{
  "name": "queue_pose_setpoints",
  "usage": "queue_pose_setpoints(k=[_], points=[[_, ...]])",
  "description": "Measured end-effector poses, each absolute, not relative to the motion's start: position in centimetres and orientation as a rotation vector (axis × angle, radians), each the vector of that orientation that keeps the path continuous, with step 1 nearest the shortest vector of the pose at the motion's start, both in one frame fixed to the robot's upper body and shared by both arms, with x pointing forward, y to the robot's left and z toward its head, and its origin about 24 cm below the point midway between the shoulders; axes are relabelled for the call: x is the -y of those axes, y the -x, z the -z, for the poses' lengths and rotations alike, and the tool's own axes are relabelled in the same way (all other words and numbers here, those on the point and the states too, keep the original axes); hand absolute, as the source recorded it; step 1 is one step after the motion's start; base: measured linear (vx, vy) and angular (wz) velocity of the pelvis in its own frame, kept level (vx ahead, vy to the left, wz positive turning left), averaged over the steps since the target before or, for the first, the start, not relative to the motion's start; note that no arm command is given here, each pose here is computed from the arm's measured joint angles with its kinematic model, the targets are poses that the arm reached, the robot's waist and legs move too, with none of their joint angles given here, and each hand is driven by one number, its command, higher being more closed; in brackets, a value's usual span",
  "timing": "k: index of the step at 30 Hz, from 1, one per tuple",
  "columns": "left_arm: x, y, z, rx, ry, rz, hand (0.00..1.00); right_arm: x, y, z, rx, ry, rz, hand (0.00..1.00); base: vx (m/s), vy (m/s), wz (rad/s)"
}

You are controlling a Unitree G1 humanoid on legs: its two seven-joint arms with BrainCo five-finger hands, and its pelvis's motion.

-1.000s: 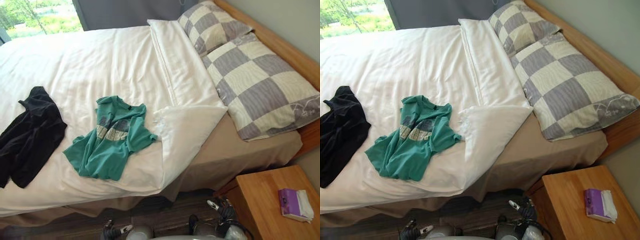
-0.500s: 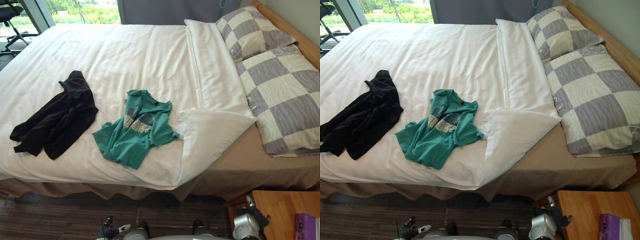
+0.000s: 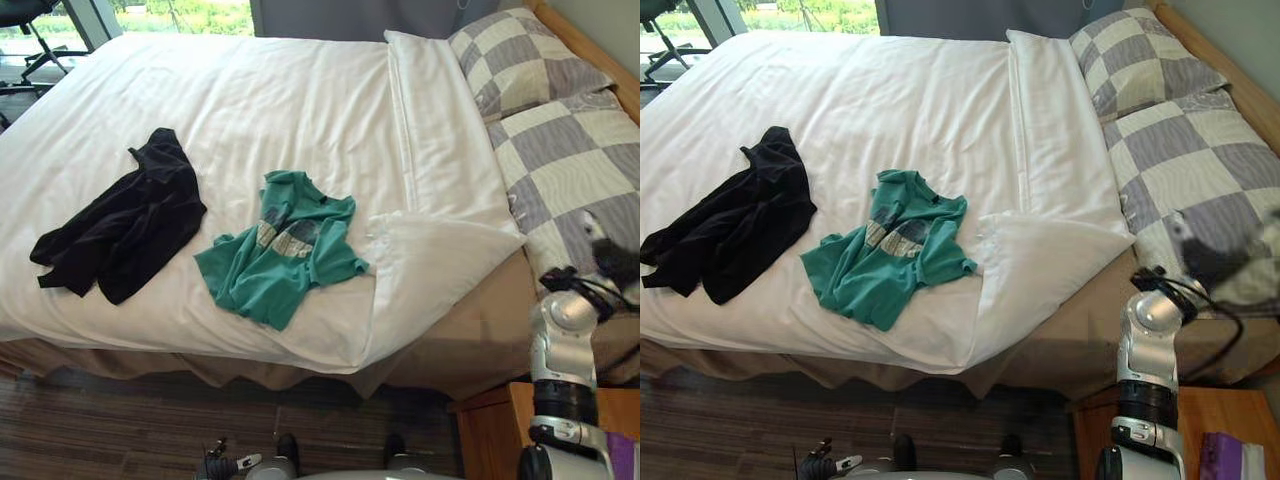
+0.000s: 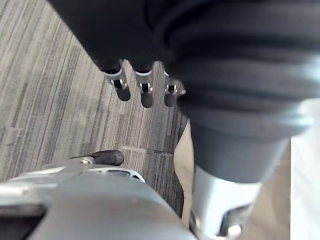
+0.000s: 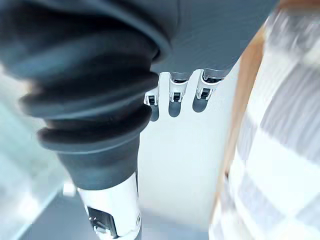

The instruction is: Tidy the bed and pick cloth on bed and put in laundry

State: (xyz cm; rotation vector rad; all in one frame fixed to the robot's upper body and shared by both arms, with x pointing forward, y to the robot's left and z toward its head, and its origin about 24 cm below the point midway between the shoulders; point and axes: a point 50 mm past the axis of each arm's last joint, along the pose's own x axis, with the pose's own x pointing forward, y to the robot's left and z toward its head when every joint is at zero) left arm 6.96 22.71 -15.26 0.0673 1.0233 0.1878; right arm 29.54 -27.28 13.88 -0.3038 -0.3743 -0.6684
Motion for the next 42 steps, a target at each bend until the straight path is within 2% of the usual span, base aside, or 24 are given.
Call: queue_pose_setpoints(k=[1, 4, 7, 11, 14, 23, 30, 35, 36, 42], points=[[-22.7, -7.0, 15.2, -1.018, -0.070, -0.178, 0.00, 26.1, -30.6, -13.6, 0.330, 0.378, 0.534, 0.00, 0.05, -0.038, 0.09], [-22.8, -7.2, 15.1, -1.011, -0.078, -0.173, 0.00, 24.3, -32.4, -11.3, 0.165, 0.501, 0.313, 0.00, 0.01, -0.018, 0.23], [-23.5, -7.7, 14.7, -0.989, -0.084, -0.169, 0.00, 22.8, -34.4, -10.2, 0.050, 0.555, 0.189, 0.00, -0.10, 0.018, 0.14], [-25.3, -9.7, 13.8, -0.927, -0.104, -0.211, 0.00, 22.7, -36.8, -11.0, -0.021, 0.587, 0.176, 0.00, -0.14, 0.030, 0.28], [-27.0, -12.5, 12.3, -0.833, -0.126, -0.245, 0.00, 24.3, -38.1, -12.5, -0.064, 0.614, 0.235, 0.00, -0.13, 0.022, 0.23], [-27.4, -14.0, 11.5, -0.784, -0.128, -0.248, 0.00, 27.3, -37.9, -14.5, -0.073, 0.654, 0.321, 0.00, -0.04, 0.016, 0.02], [-26.1, -16.2, 11.0, -0.737, -0.135, -0.180, 0.00, 27.8, -38.3, -19.7, 0.105, 0.610, 0.325, 0.00, -0.03, 0.020, -0.08], [-25.3, -16.7, 10.9, -0.714, -0.146, -0.138, 0.00, 26.9, -37.7, -23.1, 0.236, 0.755, 0.254, 0.00, 0.01, -0.008, -0.04], [-25.1, -16.7, 10.9, -0.716, -0.148, -0.130, 0.00, 26.6, -37.7, -23.2, 0.231, 0.792, 0.219, 1.00, 0.04, -0.014, -0.02], [-24.9, -17.4, 10.6, -0.689, -0.138, -0.122, 0.00, 26.2, -37.5, -23.6, 0.206, 0.931, 0.139, 1.00, 0.02, -0.008, -0.03]])
